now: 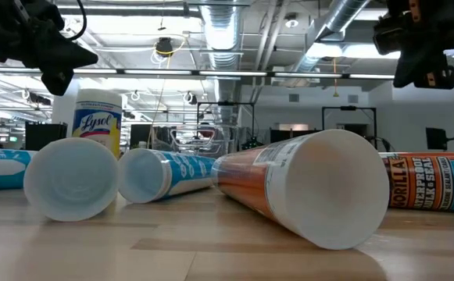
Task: Pick & place silicon tubes, Sealant and Lysol wipes
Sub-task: Put the top orange sealant into the orange bin
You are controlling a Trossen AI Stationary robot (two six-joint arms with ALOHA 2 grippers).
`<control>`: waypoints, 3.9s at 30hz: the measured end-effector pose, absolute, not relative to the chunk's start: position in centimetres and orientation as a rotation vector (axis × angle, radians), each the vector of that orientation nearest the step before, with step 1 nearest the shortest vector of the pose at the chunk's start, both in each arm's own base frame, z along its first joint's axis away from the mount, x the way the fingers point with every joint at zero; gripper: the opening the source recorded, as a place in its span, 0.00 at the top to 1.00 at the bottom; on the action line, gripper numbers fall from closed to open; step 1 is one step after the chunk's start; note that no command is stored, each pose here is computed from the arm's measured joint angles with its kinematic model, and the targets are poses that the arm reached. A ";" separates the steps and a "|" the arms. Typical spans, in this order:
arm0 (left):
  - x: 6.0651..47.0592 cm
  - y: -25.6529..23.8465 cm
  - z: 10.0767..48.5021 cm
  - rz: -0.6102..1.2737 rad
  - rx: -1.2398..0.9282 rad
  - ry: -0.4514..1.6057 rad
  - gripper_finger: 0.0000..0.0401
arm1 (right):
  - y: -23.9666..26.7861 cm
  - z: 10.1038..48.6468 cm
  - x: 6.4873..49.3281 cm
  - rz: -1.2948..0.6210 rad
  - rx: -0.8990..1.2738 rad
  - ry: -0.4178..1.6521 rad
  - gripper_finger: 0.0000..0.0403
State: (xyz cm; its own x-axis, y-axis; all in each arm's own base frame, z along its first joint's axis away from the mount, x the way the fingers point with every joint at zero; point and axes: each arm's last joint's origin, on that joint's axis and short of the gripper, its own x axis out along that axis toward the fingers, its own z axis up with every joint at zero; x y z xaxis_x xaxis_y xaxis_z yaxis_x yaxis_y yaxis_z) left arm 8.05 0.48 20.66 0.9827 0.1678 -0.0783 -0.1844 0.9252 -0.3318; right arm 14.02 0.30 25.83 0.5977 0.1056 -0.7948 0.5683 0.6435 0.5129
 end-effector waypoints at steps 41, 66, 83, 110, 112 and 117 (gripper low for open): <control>8.0 0.5 20.5 0.183 -0.340 0.064 1.00 | 1.0 24.2 14.0 -0.545 1.172 1.124 0.64; 8.0 0.5 20.2 0.188 -0.337 0.096 1.00 | 0.7 21.7 16.0 -1.050 1.345 1.067 0.29; 8.0 0.5 20.2 0.189 -0.332 0.101 1.00 | 0.9 17.0 19.6 -1.249 1.306 1.203 0.29; 8.0 0.5 20.1 0.192 -0.336 0.108 1.00 | 3.8 16.7 19.1 -1.317 1.328 1.207 0.53; 8.0 0.5 20.1 0.192 -0.336 0.108 1.00 | 4.2 17.8 18.7 -1.291 1.378 1.176 0.53; 8.0 0.5 20.1 0.192 -0.336 0.107 1.00 | 4.7 21.0 17.2 -1.327 1.382 1.137 0.50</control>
State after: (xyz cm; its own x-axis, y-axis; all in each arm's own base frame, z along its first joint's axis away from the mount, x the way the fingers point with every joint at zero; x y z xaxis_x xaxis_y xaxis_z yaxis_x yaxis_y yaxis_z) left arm 7.98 0.49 20.11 0.9761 0.1692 -0.1362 -0.2047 0.9262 -0.3165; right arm 17.18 4.74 21.04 0.0091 0.0385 -0.9992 0.9816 -0.1909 0.0016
